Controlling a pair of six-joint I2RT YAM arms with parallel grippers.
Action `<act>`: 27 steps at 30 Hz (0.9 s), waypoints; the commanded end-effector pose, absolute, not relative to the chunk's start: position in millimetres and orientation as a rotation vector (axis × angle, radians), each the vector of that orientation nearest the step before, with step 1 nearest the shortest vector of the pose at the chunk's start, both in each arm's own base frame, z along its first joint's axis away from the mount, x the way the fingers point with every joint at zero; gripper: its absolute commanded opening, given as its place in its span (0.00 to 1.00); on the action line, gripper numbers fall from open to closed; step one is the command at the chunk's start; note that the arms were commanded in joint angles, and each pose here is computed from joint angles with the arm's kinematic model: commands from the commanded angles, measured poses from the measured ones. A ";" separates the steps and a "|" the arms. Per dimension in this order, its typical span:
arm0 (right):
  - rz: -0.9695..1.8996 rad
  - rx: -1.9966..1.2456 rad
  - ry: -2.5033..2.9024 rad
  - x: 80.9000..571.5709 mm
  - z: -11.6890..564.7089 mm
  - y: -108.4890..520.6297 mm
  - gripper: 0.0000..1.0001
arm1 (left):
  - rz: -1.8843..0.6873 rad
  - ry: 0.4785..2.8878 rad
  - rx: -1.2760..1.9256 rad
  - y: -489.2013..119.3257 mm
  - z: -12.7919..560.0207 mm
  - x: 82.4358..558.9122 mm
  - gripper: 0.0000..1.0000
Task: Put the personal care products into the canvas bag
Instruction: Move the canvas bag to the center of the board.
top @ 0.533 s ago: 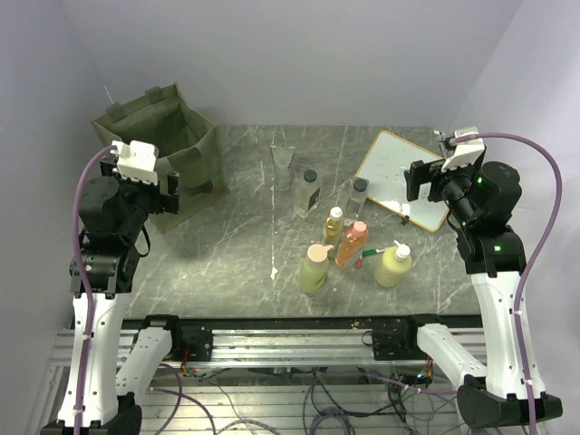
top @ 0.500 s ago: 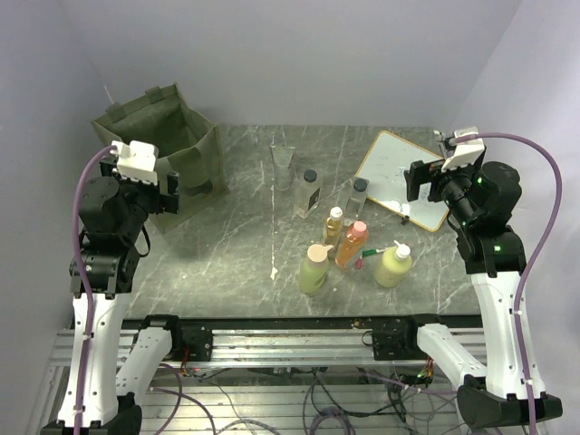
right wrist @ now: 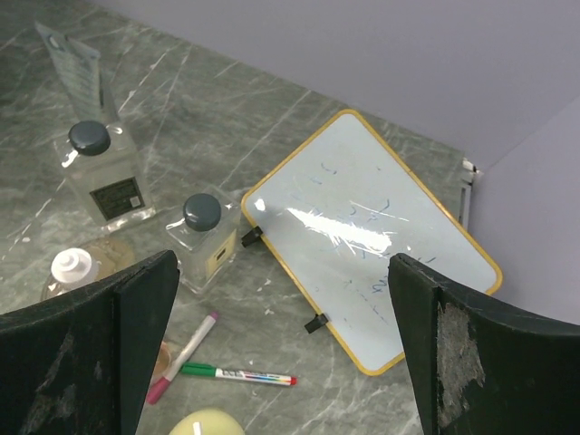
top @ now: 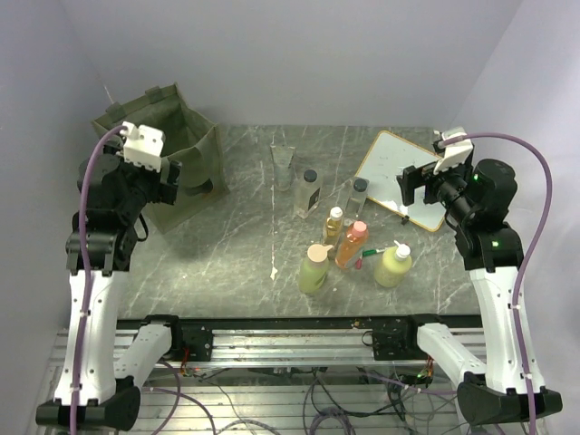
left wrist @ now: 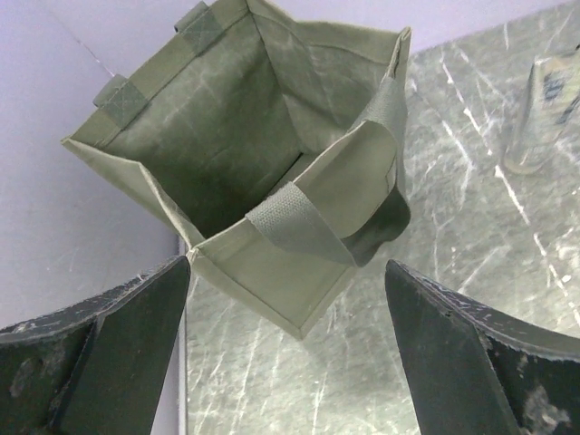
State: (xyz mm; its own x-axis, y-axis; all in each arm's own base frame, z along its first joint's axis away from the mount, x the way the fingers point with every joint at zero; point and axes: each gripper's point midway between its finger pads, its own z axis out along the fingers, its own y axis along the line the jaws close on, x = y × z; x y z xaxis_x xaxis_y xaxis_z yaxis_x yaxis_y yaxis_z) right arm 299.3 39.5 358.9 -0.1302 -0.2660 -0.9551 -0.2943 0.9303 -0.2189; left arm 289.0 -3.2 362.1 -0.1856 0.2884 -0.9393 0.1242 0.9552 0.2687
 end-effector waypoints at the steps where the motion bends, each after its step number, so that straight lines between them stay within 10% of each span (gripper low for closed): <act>1: 0.067 -0.492 1.720 298.3 356.8 48.2 1.00 | 0.211 1.845 0.456 0.4 354.5 295.2 0.99; 27: 0.155 -0.579 1.732 285.4 337.7 64.1 1.00 | 0.361 2.136 0.790 21.0 303.0 374.0 0.99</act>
